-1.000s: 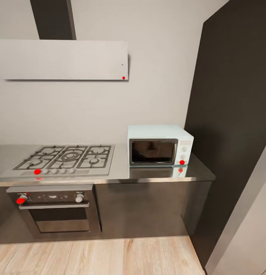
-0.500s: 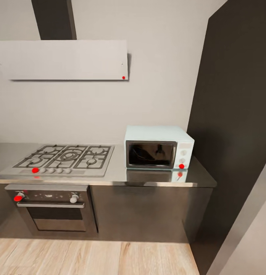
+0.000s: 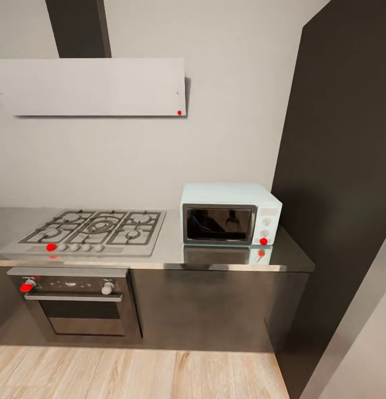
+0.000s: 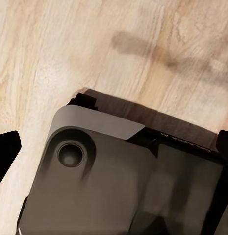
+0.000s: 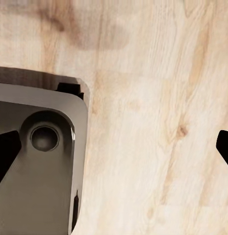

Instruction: In the kitchen, take the popcorn bag from the countertop, put it into the microwave, and heat it until the popcorn is cooked so the cooked popcorn ends up inside the bag.

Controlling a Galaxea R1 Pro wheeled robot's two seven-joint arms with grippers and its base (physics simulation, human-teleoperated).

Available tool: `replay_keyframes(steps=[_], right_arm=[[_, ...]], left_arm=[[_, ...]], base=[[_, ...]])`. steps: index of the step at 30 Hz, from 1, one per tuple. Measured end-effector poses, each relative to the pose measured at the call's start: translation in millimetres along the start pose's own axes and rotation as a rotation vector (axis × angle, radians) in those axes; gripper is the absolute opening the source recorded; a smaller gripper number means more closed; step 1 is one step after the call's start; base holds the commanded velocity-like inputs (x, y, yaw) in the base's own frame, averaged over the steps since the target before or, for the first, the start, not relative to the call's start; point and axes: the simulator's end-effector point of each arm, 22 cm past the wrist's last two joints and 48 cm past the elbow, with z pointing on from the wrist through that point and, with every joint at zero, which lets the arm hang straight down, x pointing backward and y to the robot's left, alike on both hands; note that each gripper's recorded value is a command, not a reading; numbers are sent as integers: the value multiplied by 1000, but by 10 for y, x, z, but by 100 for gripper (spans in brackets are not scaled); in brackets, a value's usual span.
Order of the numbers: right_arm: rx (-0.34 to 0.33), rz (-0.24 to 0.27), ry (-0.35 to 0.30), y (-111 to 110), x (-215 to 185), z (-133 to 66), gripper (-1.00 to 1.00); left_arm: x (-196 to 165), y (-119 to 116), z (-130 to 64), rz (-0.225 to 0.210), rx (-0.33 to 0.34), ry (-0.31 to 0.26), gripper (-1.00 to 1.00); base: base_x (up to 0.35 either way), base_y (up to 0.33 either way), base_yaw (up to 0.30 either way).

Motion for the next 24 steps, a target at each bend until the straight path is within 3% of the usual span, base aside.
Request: replay_keyframes(steps=[1, 4, 7, 9, 12, 15, 18, 21, 24], right_arm=[[4, 4, -33, -20, -155, 5, 100], [5, 44, -215, 82, -1083, -63, 100], [11, 77, -331, 57, -1849, -261, 100], [38, 86, -454, -104, -2540, -583, 100], [70, 101, -551, -306, -3194, -1072, 100], [78, 154, -648, -481, -3756, -1727, 100], [88, 177, -789, -605, -4198, -2476, 100], [94, 198, -789, -703, -4367, -2793, 100], [115, 231, -874, -896, -4821, -3237, 100]], left_arm=[[2, -2, 0, 0, 0, 0, 100], [2, -6, 0, 0, 1, 0, 100], [2, -9, -1, 0, 2, 0, 100], [6, -11, -1, 0, 2, 1, 100], [2, -10, -1, 0, 2, 0, 100], [3, -9, -1, 0, 2, 0, 100], [4, -9, -1, 0, 2, 0, 100], [0, -10, -1, 1, 2, 0, 100], [1, -9, -1, 1, 2, -1, 100]], base=[[0, 0, 0], [0, 0, 0], [0, 0, 0], [0, 0, 0], [0, 0, 0], [0, 0, 0], [0, 0, 0], [0, 0, 0], [0, 0, 0]])
